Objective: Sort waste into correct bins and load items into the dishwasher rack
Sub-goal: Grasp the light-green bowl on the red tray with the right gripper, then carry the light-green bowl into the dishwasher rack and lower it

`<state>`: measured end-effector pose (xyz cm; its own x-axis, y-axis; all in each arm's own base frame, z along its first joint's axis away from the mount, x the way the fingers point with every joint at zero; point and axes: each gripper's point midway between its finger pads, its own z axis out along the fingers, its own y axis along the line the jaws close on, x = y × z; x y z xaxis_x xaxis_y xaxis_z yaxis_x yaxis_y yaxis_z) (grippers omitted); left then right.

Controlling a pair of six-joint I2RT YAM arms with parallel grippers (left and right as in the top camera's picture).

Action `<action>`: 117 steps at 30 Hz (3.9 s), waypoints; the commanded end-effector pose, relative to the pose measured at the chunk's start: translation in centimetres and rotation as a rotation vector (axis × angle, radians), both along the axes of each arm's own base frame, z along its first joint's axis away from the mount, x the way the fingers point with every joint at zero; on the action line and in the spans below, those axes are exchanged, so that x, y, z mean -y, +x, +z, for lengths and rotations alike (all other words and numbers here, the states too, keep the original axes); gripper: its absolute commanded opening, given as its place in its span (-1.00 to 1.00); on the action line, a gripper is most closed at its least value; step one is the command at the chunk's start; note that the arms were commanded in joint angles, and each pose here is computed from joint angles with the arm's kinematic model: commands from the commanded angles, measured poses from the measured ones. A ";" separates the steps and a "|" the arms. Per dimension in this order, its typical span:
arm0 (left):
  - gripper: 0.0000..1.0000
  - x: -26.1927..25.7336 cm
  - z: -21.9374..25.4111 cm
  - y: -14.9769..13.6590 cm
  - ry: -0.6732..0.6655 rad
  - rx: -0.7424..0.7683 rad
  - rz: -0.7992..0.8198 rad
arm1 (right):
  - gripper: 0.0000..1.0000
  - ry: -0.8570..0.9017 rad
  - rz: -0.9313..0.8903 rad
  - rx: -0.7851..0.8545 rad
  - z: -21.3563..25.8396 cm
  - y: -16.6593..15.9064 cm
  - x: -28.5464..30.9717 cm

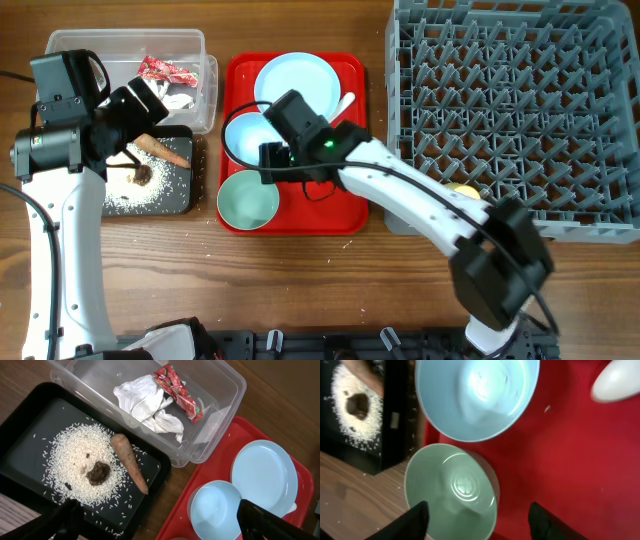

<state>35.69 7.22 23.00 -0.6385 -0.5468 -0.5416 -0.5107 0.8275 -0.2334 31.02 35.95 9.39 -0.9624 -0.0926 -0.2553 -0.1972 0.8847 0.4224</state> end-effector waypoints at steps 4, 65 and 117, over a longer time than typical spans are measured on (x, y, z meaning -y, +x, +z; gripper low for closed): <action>0.99 -0.2 0.7 -0.1 0.022 0.014 -0.004 | -0.16 -0.003 -0.051 -0.195 -5.6 -1.4 -1.1; 1.00 -0.2 0.7 -0.1 0.022 0.014 -0.004 | -0.91 -0.894 -0.848 0.698 14.8 18.3 40.5; 1.00 -0.2 0.7 -0.1 0.022 0.014 -0.004 | -0.92 -1.256 -0.602 0.865 9.1 25.6 36.2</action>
